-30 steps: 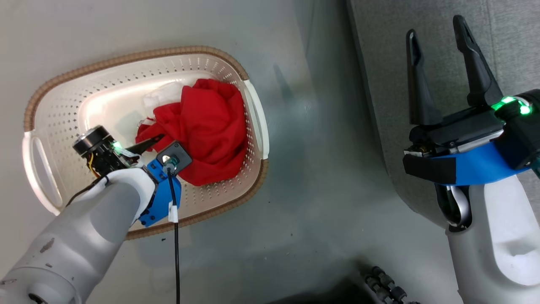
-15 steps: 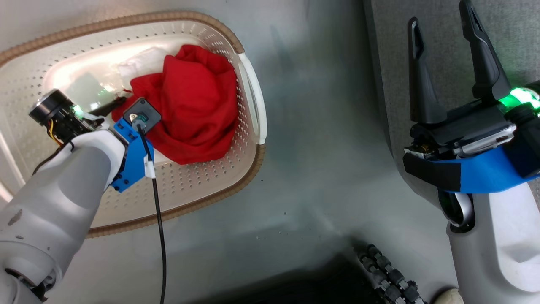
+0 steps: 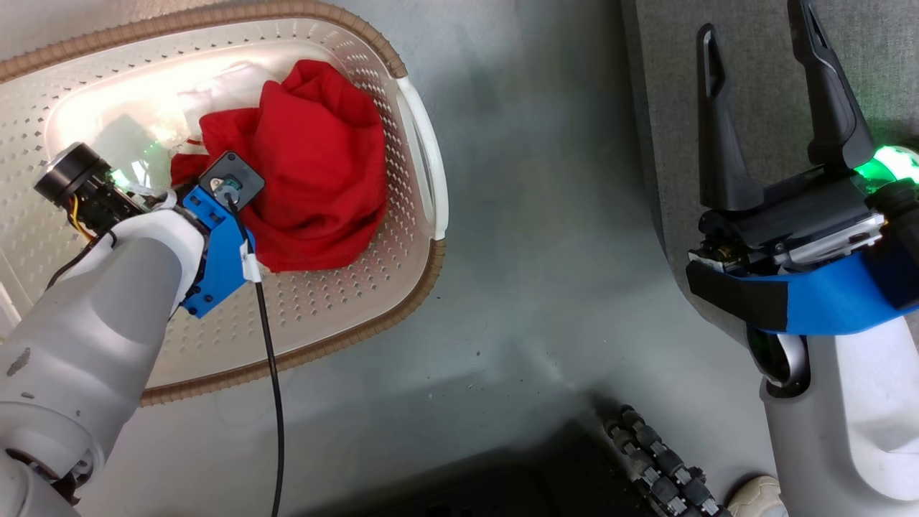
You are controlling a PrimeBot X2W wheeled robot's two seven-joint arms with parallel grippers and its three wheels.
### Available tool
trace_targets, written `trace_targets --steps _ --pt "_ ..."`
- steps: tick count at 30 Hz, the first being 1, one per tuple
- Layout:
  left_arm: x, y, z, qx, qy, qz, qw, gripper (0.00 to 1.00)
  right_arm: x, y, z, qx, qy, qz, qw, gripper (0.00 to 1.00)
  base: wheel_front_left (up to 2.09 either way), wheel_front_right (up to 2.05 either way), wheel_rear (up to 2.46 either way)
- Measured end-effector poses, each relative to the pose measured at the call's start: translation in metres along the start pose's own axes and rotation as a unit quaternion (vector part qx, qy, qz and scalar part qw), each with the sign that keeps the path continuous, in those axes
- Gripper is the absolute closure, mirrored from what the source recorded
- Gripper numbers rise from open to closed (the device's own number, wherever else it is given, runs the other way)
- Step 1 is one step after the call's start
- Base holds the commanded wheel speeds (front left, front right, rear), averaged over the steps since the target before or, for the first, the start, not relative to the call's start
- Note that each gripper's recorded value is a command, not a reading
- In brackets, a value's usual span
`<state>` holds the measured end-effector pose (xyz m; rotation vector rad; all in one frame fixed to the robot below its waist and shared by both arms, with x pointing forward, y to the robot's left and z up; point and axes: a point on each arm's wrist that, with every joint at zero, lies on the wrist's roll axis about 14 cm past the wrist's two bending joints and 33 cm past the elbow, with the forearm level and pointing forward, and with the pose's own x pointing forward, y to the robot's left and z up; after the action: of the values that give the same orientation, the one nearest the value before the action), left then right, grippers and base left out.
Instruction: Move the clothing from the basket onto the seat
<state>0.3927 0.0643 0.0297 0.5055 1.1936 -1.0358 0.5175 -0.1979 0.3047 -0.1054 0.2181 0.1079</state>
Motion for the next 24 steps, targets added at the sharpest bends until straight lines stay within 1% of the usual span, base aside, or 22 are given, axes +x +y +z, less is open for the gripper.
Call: trace_targets --steps 10,17,24 --pt "-0.009 0.000 0.012 -0.007 -0.012 0.004 1.000 1.00 0.002 0.002 0.008 0.004 -0.010 0.001 1.000 0.00 0.00 0.00 0.00" --pt "-0.025 -0.001 0.037 -0.042 -0.057 0.010 0.997 1.00 0.004 0.004 0.021 0.006 -0.024 0.004 1.000 0.00 0.00 0.00 0.00" --pt "-0.049 -0.008 0.068 -0.044 -0.109 0.012 0.993 1.00 0.004 0.005 0.045 0.007 -0.049 0.007 0.999 0.00 0.00 0.00 0.00"
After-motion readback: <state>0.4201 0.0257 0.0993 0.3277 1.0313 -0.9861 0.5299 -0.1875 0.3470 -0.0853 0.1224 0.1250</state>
